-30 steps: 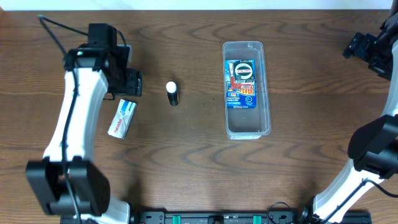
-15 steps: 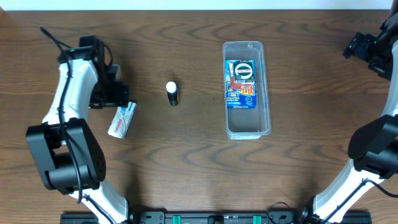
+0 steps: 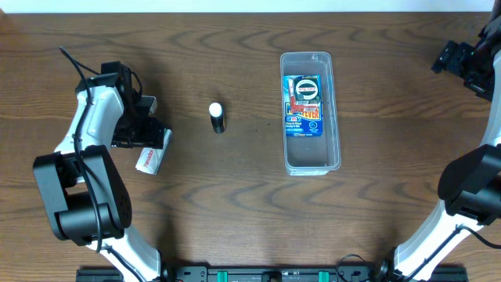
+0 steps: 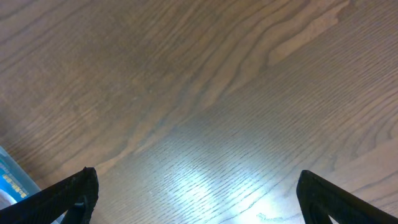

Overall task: Pack container
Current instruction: 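Lower the left gripper onto the white box and grasp it upright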

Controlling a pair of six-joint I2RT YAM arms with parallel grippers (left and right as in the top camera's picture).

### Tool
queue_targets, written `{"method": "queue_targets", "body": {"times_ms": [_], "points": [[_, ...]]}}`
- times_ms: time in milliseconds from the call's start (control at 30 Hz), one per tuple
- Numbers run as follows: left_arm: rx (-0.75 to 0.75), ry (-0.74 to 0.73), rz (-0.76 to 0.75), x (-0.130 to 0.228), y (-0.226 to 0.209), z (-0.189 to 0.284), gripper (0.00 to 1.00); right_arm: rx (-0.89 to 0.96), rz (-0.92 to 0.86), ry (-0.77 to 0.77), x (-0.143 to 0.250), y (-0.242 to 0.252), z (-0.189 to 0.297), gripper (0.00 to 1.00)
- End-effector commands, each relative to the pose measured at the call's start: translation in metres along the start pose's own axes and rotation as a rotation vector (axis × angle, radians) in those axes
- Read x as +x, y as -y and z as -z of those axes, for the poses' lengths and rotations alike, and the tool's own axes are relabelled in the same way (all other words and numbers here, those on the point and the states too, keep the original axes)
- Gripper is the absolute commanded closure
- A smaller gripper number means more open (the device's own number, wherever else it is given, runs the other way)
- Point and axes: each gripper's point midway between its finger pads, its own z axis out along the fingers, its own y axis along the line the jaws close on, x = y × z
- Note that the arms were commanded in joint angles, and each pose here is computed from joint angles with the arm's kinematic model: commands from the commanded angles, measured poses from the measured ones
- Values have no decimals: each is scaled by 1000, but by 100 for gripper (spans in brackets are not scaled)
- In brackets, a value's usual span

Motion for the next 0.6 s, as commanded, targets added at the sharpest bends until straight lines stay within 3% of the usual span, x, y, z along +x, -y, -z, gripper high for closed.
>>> {"method": "queue_targets", "body": {"times_ms": [0, 567], "points": [[23, -42, -40, 9, 4, -17, 21, 2, 2, -2, -1, 1, -1, 1], [14, -26, -37, 7, 2, -38, 20, 2, 2, -1, -1, 1, -1, 1]]}}
